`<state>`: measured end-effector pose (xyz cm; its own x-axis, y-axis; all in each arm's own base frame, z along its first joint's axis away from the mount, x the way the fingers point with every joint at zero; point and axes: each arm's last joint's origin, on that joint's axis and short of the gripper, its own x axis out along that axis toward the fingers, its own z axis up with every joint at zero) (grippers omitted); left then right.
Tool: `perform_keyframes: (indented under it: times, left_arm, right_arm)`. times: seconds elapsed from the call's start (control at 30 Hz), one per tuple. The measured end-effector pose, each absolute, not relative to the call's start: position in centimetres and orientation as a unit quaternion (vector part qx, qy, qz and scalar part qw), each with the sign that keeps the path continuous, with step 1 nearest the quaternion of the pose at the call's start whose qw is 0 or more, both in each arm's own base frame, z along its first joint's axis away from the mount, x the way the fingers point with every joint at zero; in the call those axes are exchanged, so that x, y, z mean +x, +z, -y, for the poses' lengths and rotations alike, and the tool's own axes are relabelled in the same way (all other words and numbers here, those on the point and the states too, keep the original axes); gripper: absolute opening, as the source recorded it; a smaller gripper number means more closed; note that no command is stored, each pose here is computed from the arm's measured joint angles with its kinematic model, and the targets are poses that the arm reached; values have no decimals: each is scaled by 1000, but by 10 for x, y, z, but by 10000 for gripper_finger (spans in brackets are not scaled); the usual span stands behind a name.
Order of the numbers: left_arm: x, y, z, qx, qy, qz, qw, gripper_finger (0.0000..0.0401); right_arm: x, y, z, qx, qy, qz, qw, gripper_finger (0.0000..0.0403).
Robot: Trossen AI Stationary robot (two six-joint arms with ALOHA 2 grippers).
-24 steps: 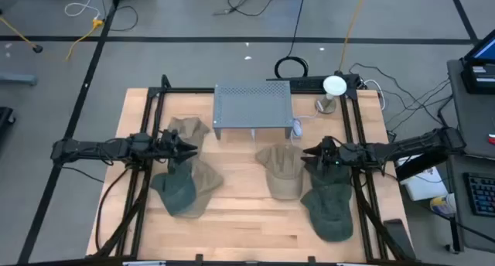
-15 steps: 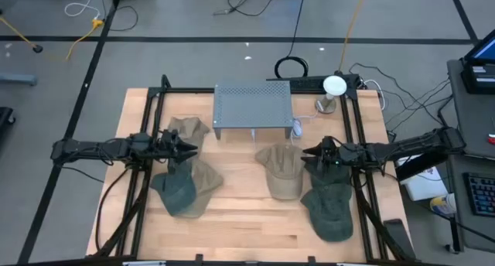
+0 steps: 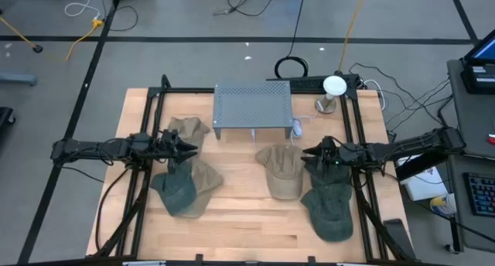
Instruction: Pick & Place hat
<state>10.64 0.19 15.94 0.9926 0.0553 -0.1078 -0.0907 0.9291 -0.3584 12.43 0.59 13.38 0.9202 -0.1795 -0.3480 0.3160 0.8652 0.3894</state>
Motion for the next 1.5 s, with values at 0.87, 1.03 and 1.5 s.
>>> perform_keyframes:
  times: [0.87, 1.03, 1.5]
  left_arm:
    - [106, 159, -2, -185, 37, -48, 981, 122]
    - [106, 159, -2, -185, 37, -48, 981, 122]
    - [106, 160, -2, -185, 37, -47, 981, 122]
  right_arm:
    - [127, 140, -6, 220, -120, -120, 960, 171]
    - [127, 142, -5, 167, -125, -114, 971, 171]
    - [138, 157, -7, 140, -133, -247, 950, 171]
